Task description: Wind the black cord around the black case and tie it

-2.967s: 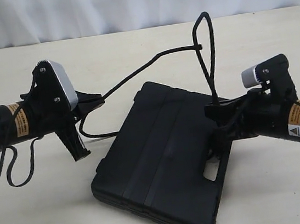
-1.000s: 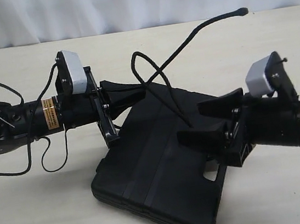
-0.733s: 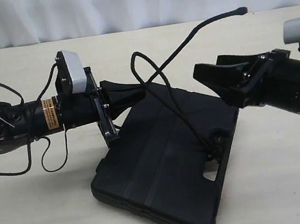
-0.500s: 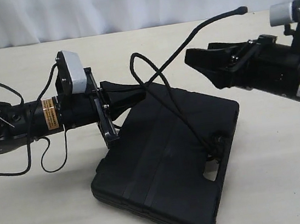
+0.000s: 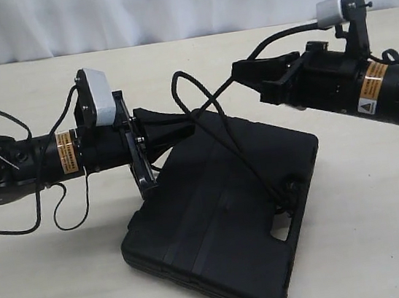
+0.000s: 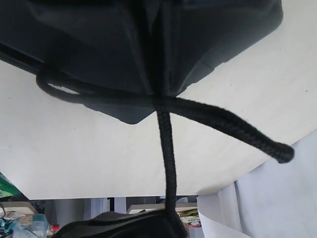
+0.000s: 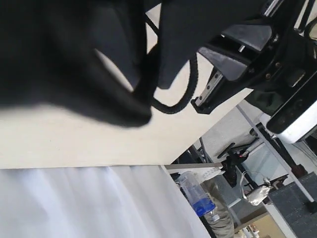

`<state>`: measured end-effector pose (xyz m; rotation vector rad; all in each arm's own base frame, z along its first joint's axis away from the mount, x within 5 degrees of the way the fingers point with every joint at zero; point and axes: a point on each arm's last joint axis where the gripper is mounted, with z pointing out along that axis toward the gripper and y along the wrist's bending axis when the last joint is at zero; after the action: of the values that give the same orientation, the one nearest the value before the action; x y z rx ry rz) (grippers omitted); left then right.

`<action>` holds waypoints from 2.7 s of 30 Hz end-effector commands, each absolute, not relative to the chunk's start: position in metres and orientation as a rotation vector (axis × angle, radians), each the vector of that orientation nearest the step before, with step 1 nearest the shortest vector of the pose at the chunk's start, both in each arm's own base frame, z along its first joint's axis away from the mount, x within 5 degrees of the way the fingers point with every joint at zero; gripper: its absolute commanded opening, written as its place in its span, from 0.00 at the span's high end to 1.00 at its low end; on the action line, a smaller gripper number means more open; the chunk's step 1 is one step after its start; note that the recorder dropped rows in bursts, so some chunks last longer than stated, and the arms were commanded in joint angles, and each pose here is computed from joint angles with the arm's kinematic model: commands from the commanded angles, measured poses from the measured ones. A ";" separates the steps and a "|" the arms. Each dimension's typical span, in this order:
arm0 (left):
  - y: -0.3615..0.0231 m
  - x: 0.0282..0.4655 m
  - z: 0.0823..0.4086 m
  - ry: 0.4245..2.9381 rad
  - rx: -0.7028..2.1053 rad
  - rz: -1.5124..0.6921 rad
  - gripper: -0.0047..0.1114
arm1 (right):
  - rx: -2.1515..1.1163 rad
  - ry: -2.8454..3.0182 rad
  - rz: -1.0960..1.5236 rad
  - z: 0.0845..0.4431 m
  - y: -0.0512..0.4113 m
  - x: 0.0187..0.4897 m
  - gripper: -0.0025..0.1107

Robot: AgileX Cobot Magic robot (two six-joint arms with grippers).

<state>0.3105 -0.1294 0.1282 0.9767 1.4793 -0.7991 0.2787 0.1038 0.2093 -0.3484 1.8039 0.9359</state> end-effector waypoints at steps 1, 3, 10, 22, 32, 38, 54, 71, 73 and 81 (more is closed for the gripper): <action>-0.129 0.312 0.130 1.468 0.972 -0.807 0.66 | -0.366 1.755 0.978 0.217 0.105 0.276 0.94; -0.123 0.311 0.137 1.461 1.026 -0.777 0.50 | -0.366 1.725 0.976 0.228 0.104 0.272 0.94; -0.099 0.299 0.203 1.605 1.161 -0.450 0.46 | -0.451 1.707 0.904 0.256 0.104 0.271 0.94; -0.167 0.303 0.207 1.650 1.150 -0.437 0.83 | -0.578 1.723 0.935 0.270 0.111 0.274 0.94; -0.133 0.323 0.217 1.784 0.803 -0.414 0.96 | -0.171 2.197 0.666 0.250 0.082 0.272 0.41; -0.109 0.330 0.223 1.843 0.661 -0.397 0.96 | -0.190 2.244 0.524 0.228 0.075 0.261 0.48; -0.105 0.330 0.220 1.881 0.653 -0.357 0.96 | -0.058 3.037 -0.058 0.219 0.032 0.275 0.64; -0.102 0.331 0.217 1.919 0.639 -0.322 0.96 | -0.095 2.896 0.051 0.158 0.136 0.222 0.64; -0.102 0.331 0.217 1.919 0.639 -0.322 0.96 | -0.013 2.883 0.062 0.153 0.134 0.219 0.64; -0.103 0.330 0.217 1.912 0.638 -0.335 0.96 | 0.104 2.817 0.193 0.132 0.138 0.222 0.64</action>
<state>0.3291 -0.1041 0.2118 0.6654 1.9269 -0.3210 0.2191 0.1358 0.1401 0.0975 2.8344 0.1682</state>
